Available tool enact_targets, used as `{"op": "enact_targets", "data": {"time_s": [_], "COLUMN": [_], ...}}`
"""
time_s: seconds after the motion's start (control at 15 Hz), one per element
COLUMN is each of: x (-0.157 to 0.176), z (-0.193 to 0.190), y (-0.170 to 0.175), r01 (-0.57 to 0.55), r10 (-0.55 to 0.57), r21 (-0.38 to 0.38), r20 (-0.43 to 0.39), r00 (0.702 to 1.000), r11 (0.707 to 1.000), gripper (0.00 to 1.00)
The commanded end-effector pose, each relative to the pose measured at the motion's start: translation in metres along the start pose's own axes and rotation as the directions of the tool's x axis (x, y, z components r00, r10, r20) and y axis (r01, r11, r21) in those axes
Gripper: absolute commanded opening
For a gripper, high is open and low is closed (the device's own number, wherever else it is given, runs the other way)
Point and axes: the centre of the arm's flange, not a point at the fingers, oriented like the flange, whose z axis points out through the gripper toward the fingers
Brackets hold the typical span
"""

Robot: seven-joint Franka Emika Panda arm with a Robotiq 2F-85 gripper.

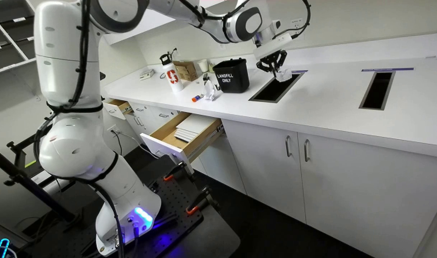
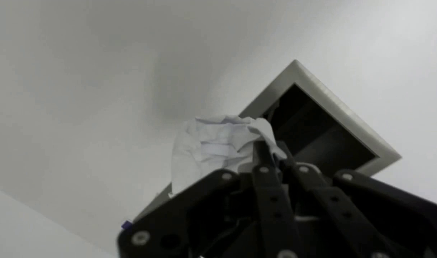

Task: Put the paper in the bin

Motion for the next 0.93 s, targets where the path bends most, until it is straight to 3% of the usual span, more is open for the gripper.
{"op": "enact_targets", "data": {"time_s": [0.0,0.13,0.33,0.4,0.53,0.73,0.87], "x": [-0.005,0.011,0.031,0.038,0.045,0.043,0.062], "z": [-0.069,-0.093,-0.117,-0.1,-0.111,-0.109,-0.114], "y": [-0.053,-0.072,-0.092,-0.073,-0.085,-0.087,-0.085], "r01": [0.161,0.28,0.419,0.353,0.395,0.403,0.478], "r10": [-0.161,-0.282,-0.422,-0.356,-0.398,-0.405,-0.484], "r21": [-0.02,-0.067,-0.073,-0.069,-0.078,-0.074,-0.108], "r20": [-0.017,-0.027,-0.037,-0.029,-0.032,-0.028,-0.044], "r00": [0.987,0.959,0.906,0.934,0.917,0.914,0.874], "r11": [0.987,0.958,0.905,0.933,0.915,0.912,0.872], "gripper": [0.02,0.02,0.02,0.07,0.07,0.07,0.02]}}
